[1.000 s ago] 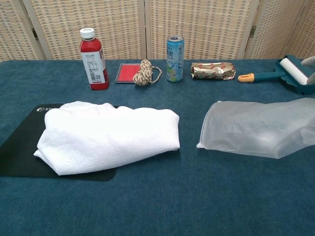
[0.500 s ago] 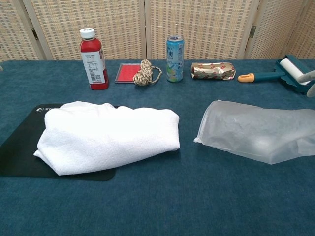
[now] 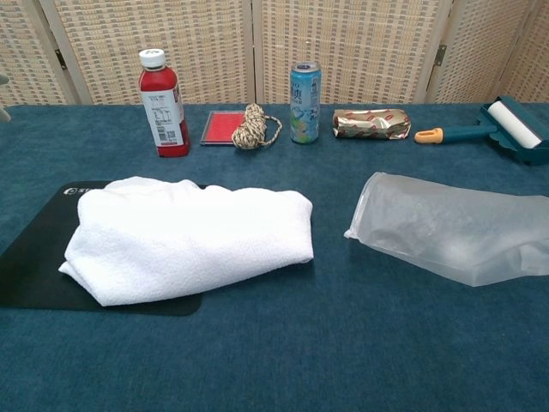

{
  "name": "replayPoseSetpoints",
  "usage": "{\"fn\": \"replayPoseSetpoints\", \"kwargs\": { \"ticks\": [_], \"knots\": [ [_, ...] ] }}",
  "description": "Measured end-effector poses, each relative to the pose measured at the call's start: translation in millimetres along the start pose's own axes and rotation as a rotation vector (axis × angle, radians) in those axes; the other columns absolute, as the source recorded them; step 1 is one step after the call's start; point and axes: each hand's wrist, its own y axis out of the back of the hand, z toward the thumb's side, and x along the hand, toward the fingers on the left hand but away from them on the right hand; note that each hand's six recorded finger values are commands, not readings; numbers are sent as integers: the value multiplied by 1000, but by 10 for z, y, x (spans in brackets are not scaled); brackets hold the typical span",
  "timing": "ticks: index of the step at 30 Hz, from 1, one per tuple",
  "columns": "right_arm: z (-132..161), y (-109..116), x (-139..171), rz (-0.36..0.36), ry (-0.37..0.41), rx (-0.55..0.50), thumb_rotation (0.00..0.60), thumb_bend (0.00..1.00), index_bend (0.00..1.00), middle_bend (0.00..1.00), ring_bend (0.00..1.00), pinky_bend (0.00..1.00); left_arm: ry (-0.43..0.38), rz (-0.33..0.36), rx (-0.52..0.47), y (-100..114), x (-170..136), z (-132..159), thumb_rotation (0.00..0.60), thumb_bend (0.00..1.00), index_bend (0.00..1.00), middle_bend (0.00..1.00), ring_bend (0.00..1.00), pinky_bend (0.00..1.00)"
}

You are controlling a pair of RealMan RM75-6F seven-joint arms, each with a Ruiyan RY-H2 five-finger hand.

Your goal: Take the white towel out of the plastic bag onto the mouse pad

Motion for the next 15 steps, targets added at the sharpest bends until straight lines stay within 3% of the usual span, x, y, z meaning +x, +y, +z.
{"fn": "replayPoseSetpoints", "kwargs": {
  "ticks": [7,15],
  "knots": [
    [11,155,44,-105,13,-102,600,0,104,204,160,383,23,18,13,49,-37,-92,600,39,13,219,352,588],
    [18,383,244,-256,127,-235,600,0,150,237,161,383,57,32,46,154,-117,-239,600,39,28,219,352,585]
  ]
}}
